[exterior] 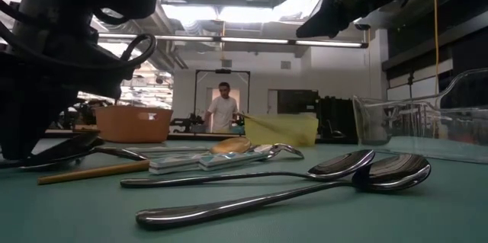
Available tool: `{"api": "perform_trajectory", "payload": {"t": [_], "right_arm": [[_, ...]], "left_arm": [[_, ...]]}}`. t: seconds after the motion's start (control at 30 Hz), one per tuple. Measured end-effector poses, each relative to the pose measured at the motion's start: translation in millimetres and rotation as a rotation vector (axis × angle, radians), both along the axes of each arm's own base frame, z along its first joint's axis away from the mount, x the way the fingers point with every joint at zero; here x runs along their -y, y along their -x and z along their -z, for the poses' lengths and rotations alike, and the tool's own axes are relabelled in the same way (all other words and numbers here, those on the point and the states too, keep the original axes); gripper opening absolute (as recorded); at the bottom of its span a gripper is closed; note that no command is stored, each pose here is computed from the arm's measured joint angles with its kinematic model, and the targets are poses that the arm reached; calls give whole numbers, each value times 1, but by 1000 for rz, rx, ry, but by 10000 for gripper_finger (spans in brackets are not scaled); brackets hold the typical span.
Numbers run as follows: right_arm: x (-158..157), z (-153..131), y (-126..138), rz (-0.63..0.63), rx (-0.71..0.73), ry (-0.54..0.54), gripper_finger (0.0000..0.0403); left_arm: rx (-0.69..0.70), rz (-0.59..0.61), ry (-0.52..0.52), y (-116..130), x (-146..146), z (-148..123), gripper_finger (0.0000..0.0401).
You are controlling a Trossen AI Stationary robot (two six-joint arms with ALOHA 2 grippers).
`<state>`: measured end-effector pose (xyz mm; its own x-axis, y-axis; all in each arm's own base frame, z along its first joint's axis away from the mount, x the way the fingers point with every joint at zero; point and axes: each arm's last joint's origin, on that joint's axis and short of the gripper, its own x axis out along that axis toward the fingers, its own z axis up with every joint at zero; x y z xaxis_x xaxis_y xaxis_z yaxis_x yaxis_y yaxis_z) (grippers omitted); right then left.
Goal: Sort silverware by color (type)
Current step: Put the black spoon into the orange bin
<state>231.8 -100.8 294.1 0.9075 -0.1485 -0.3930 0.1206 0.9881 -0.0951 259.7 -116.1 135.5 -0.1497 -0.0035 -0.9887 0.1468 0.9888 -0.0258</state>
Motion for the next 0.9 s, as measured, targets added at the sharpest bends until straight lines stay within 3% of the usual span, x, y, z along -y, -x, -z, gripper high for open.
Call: {"api": "perform_trajectory", "payload": {"t": [0.4, 0.9], "right_arm": [[0, 0, 0, 0, 0, 0, 97], [0, 0, 0, 0, 0, 0, 97]], "left_arm": [[54, 15, 8, -17, 0, -16, 5], [141, 37, -2, -45, -27, -41, 4]]}}
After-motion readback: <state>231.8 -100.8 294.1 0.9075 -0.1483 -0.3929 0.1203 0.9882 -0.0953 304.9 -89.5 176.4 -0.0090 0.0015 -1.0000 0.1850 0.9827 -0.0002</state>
